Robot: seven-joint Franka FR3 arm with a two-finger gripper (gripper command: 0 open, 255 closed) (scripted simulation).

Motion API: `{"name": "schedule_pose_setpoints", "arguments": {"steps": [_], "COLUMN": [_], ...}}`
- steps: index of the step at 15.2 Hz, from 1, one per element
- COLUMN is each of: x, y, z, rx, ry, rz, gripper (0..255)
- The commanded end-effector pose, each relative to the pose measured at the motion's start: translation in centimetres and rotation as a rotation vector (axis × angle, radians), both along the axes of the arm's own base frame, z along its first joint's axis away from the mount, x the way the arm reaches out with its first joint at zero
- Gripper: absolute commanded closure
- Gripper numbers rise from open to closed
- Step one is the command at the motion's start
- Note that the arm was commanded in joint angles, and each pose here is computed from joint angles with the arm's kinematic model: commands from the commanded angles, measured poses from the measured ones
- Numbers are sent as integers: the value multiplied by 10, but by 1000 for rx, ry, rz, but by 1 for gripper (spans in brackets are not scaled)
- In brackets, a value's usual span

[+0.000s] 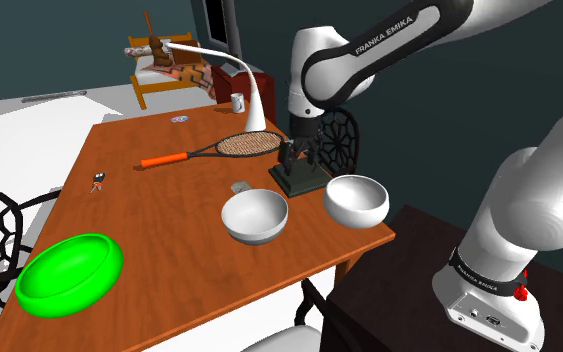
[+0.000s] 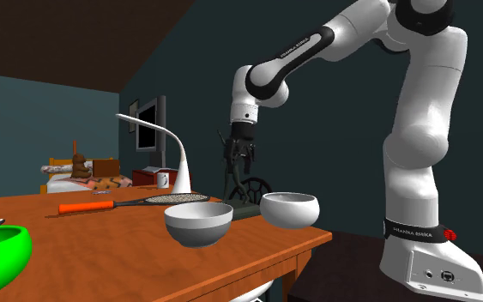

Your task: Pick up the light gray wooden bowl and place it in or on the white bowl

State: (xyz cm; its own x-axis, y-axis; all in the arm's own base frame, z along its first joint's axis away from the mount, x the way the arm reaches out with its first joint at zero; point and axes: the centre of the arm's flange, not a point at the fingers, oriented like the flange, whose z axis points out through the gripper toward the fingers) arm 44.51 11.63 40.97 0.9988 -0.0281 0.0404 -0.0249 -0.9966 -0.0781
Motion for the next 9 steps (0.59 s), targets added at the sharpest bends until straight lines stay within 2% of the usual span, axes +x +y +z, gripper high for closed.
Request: {"name": "schedule_pose_setpoints", "arguments": {"steps": [1,5,9], "x": [17,46,48], "y": [10,33,36], "z": [-19,-54,-72], "rx": [14,41,42], "ry": [1,4,4], "rz": [-8,-23,-24], "gripper": [0,0,0]}}
